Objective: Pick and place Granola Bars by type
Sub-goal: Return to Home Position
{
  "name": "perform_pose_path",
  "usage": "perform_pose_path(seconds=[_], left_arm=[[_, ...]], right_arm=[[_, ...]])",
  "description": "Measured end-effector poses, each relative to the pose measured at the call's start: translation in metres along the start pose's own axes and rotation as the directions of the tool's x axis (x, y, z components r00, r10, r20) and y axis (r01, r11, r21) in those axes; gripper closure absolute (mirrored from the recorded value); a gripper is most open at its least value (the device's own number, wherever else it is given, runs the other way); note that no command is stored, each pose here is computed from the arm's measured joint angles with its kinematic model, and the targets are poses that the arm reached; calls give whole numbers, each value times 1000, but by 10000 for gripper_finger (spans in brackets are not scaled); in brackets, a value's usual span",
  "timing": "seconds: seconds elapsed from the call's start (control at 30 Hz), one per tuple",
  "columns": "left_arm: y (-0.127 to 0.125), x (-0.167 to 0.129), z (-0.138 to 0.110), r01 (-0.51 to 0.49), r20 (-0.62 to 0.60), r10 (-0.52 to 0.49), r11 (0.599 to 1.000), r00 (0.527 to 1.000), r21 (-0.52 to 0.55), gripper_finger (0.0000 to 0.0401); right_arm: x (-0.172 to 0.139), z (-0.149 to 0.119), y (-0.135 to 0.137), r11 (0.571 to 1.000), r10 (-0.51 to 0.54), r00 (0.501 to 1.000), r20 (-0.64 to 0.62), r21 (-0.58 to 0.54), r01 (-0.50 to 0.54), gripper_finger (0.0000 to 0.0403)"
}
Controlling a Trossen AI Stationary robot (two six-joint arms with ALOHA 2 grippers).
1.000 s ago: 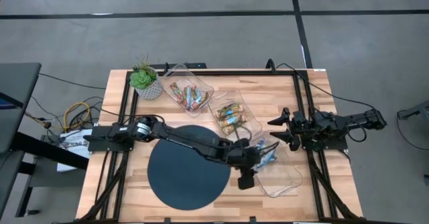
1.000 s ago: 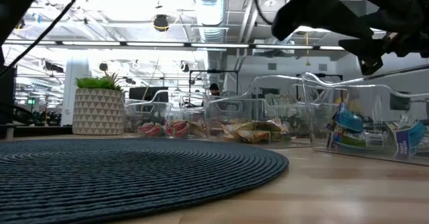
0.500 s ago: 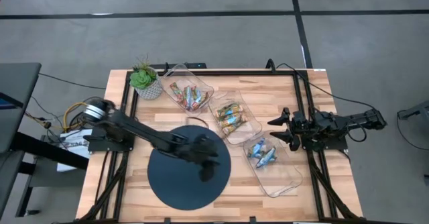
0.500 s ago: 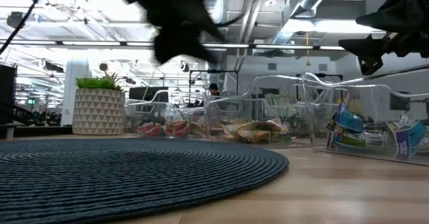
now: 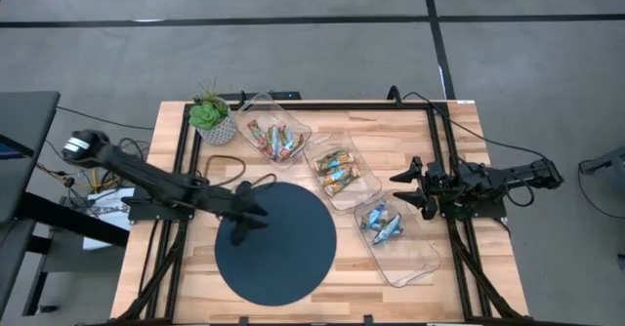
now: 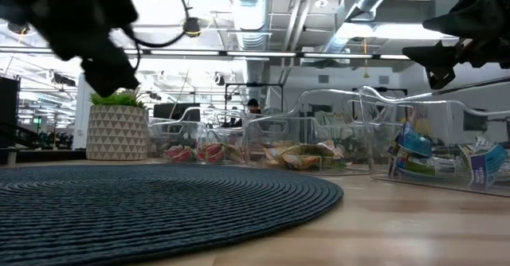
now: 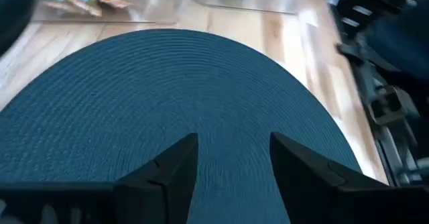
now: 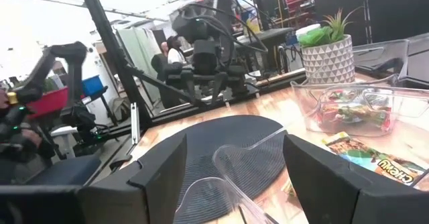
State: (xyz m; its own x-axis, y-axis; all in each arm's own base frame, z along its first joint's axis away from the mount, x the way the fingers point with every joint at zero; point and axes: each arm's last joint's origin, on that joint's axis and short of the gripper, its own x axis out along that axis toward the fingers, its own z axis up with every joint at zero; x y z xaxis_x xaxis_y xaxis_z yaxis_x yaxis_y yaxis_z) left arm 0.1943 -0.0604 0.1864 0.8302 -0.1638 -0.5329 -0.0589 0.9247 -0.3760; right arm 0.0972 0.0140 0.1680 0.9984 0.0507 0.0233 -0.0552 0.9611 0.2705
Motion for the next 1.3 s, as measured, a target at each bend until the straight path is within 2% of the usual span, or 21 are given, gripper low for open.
perform_pose_path(seconds=[0.2,0.53,0.77,1.07,1.3], left_arm=[[15,-30,-20,71,75,-81,990,994,121,223],[27,-57,-36,91,202,-151,956,968,279,223],[36,-67,-44,87,260,-167,952,951,293,223],[44,-83,-48,15,324,-156,917,933,398,223],[47,-94,-50,-3,382,-157,923,911,386,223]], right_arm=[[0,0,0,1000,0,1000,1,0,0,159],[0,0,0,1000,0,1000,1,0,0,159],[0,0,0,1000,0,1000,1,0,0,159],[0,0,0,1000,0,1000,1,0,0,159],[0,0,0,1000,0,1000,2,0,0,159]])
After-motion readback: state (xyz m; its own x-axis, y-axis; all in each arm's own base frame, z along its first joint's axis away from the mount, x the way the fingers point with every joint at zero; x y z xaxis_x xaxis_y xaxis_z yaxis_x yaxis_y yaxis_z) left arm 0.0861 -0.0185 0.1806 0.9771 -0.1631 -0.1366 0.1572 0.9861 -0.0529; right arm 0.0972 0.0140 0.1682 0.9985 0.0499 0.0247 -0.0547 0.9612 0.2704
